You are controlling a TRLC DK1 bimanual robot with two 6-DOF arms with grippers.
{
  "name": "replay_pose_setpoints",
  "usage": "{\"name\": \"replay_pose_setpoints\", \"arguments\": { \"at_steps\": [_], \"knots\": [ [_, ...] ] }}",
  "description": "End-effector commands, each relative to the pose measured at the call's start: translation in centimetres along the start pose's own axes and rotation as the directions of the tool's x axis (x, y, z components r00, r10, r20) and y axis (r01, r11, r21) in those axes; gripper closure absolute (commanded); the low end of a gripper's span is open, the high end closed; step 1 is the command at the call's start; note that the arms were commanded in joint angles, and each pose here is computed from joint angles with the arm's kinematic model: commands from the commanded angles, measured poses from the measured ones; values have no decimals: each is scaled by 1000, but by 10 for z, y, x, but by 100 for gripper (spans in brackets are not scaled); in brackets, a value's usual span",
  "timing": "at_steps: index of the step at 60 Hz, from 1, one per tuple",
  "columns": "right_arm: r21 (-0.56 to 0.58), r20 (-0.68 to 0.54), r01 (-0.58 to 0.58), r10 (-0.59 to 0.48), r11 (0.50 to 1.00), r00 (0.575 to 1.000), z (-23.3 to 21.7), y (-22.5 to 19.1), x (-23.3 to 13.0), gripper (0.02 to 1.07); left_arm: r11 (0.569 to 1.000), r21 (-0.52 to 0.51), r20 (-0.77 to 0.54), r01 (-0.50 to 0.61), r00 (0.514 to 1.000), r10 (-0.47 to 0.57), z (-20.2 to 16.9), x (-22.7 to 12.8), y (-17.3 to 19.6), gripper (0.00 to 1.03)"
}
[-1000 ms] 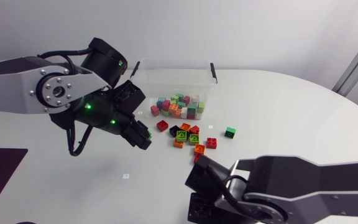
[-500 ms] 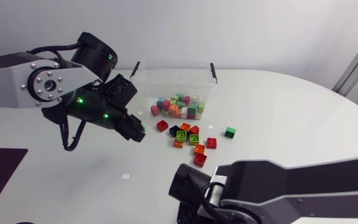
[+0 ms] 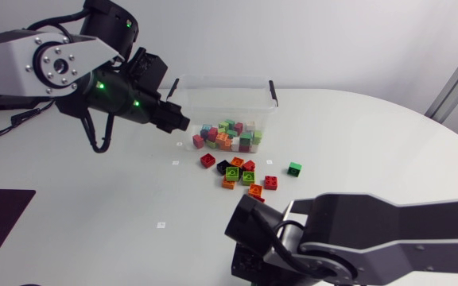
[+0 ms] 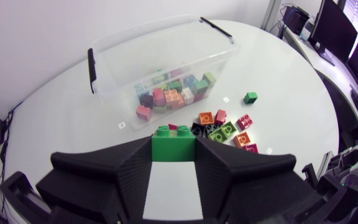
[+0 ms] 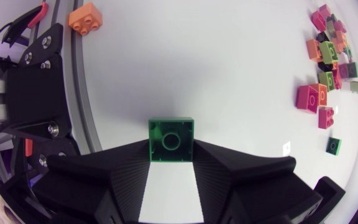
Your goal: Place the duplo bricks in the container
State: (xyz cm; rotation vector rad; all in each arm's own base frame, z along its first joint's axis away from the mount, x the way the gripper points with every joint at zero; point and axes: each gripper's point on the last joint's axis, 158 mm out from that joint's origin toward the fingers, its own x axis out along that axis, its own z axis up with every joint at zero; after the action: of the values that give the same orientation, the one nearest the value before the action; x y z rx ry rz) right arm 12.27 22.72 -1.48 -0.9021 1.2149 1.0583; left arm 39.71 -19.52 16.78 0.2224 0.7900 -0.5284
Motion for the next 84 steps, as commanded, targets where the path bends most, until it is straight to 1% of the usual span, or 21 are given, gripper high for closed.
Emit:
{"name": "replay_pose_setpoints", "arguments": {
  "at_steps": [1, 14, 24, 43, 44, 45, 46, 47, 49, 50, 52, 53, 54, 55, 57, 59, 60, 67, 73, 79, 84],
  "knots": [
    [42, 26, 14, -15, 999, 1000, 3, -8, -13, 66, 998, -64, 38, -2, 999, 4, 24, 6, 8, 92],
    [101, 92, 46, -56, 994, 994, 12, -35, -41, 66, 990, -138, 80, -11, 997, 23, 58, 24, 23, 92],
    [154, 149, 76, -100, 985, 984, 22, -61, -64, 67, 981, -192, 85, -31, 995, 49, 71, 41, 45, 92],
    [275, 259, 102, -176, 956, 950, 41, -117, -104, 67, 969, -237, 90, -66, 992, 90, 90, 69, 67, 91],
    [283, 266, 102, -180, 954, 947, 43, -120, -106, 67, 968, -237, 88, -77, 991, 101, 91, 72, 70, 90],
    [288, 271, 98, -180, 952, 946, 44, -122, -108, 67, 967, -240, 86, -81, 991, 105, 91, 74, 71, 86],
    [298, 277, 99, -185, 949, 943, 44, -126, -110, 67, 967, -240, 85, -83, 991, 107, 92, 76, 72, 81],
    [301, 280, 100, -188, 948, 941, 46, -128, -111, 67, 967, -241, 83, -88, 990, 111, 92, 77, 73, 78],
    [312, 292, 104, -199, 944, 936, 48, -134, -115, 67, 966, -240, 81, -101, 989, 124, 93, 81, 74, 66],
    [317, 294, 104, -202, 943, 934, 49, -137, -116, 67, 966, -239, 82, -103, 989, 126, 94, 81, 74, 62],
    [328, 307, 103, -209, 939, 928, 52, -143, -121, 67, 966, -237, 80, -107, 988, 129, 94, 83, 75, 45],
    [333, 311, 103, -212, 937, 926, 53, -145, -122, 67, 966, -234, 78, -110, 988, 131, 94, 84, 74, 34],
    [339, 316, 103, -216, 935, 924, 55, -149, -124, 67, 966, -234, 78, -113, 988, 134, 94, 84, 74, 29],
    [346, 325, 104, -223, 933, 919, 57, -153, -127, 67, 965, -233, 76, -121, 987, 142, 94, 84, 75, 18],
    [357, 335, 105, -232, 928, 913, 60, -160, -130, 67, 965, -229, 77, -124, 986, 145, 94, 83, 74, 14],
    [368, 345, 102, -237, 924, 908, 63, -167, -134, 67, 966, -224, 79, -126, 986, 147, 95, 81, 73, 8],
    [374, 352, 100, -241, 922, 904, 64, -170, -136, 67, 967, -220, 74, -126, 987, 145, 95, 80, 72, 6],
    [416, 388, 95, -270, 905, 881, 73, -194, -148, 67, 973, -193, 73, -127, 987, 143, 93, 66, 67, 6],
    [461, 416, 94, -308, 882, 856, 81, -222, -155, 67, 979, -159, 64, -128, 988, 139, 85, 42, 61, 6],
    [493, 434, 95, -339, 865, 835, 89, -243, -161, 67, 987, -101, 41, -125, 991, 130, 70, 19, 51, 6],
    [514, 445, 97, -362, 852, 819, 96, -259, -166, 67, 993, -32, -13, -114, 993, 114, 48, 2, 39, 6]
  ]
}}
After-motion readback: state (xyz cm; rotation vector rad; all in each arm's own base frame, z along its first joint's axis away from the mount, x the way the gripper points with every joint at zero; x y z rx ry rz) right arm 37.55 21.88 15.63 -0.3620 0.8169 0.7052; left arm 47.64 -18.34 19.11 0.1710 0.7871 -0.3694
